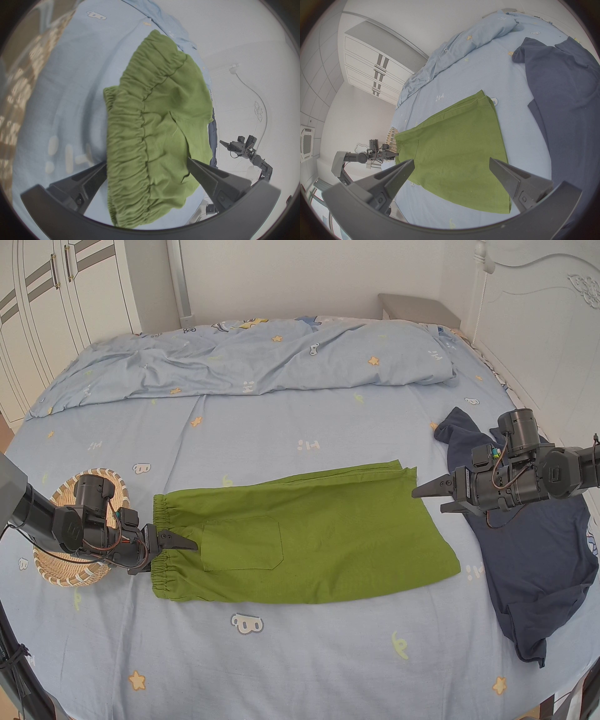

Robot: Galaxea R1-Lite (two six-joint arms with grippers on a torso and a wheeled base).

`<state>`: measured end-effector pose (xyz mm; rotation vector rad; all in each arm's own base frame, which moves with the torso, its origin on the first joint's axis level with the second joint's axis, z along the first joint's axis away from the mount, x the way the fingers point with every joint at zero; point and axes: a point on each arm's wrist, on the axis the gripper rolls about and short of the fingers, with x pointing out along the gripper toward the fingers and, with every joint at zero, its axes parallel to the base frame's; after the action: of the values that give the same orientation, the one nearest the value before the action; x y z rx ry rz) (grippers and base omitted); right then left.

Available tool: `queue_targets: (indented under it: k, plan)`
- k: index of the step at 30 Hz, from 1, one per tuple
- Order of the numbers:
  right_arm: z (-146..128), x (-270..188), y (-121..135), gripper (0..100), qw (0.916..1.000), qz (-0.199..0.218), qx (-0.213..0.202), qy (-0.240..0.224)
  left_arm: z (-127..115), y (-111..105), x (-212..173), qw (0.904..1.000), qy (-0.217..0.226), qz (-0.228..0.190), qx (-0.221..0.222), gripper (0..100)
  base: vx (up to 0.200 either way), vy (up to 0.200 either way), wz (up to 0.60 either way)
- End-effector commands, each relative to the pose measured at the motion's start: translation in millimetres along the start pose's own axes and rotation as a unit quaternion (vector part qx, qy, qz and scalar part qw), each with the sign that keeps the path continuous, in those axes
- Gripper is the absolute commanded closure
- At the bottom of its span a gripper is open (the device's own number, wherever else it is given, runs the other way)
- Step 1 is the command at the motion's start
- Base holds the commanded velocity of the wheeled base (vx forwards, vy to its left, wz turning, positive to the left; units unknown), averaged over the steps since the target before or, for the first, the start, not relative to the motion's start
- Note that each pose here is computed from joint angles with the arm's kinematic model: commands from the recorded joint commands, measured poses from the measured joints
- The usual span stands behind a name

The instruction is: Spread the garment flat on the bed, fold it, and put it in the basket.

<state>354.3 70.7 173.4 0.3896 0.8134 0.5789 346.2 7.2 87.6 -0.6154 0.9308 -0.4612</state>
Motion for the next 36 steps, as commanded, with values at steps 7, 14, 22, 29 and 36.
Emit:
queue_targets:
  k: [7, 14, 22, 29, 36]
  plan:
    - [0, 3, -1, 0, 1.0, 0.002, -0.003, -0.001, 2, 0, 9, 1.0, -0.005, -0.006, 0.002, 100, 0.0, 0.0, 0.0]
    - [1, 10, -20, 0, 0.9999, -0.012, 0.007, 0.002, 3, 1, 5, 0.9999, -0.009, -0.009, 0.001, 100, 0.0, 0.0, 0.0]
    - [-3, 35, -58, 0, 0.9989, -0.034, 0.013, 0.029, 7, -7, -12, 0.9995, -0.03, -0.011, 0.001, 100, 0.0, 0.0, 0.0]
    - [-3, 40, -72, 0, 0.9983, -0.041, 0.024, 0.033, 8, -7, -12, 0.9994, -0.031, -0.011, -0.001, 100, 0.0, 0.0, 0.0]
    - [-6, 41, -77, 0, 0.997, -0.006, 0.029, 0.072, 8, -8, -12, 0.9994, -0.033, -0.013, 0.001, 100, 0.0, 0.0, 0.0]
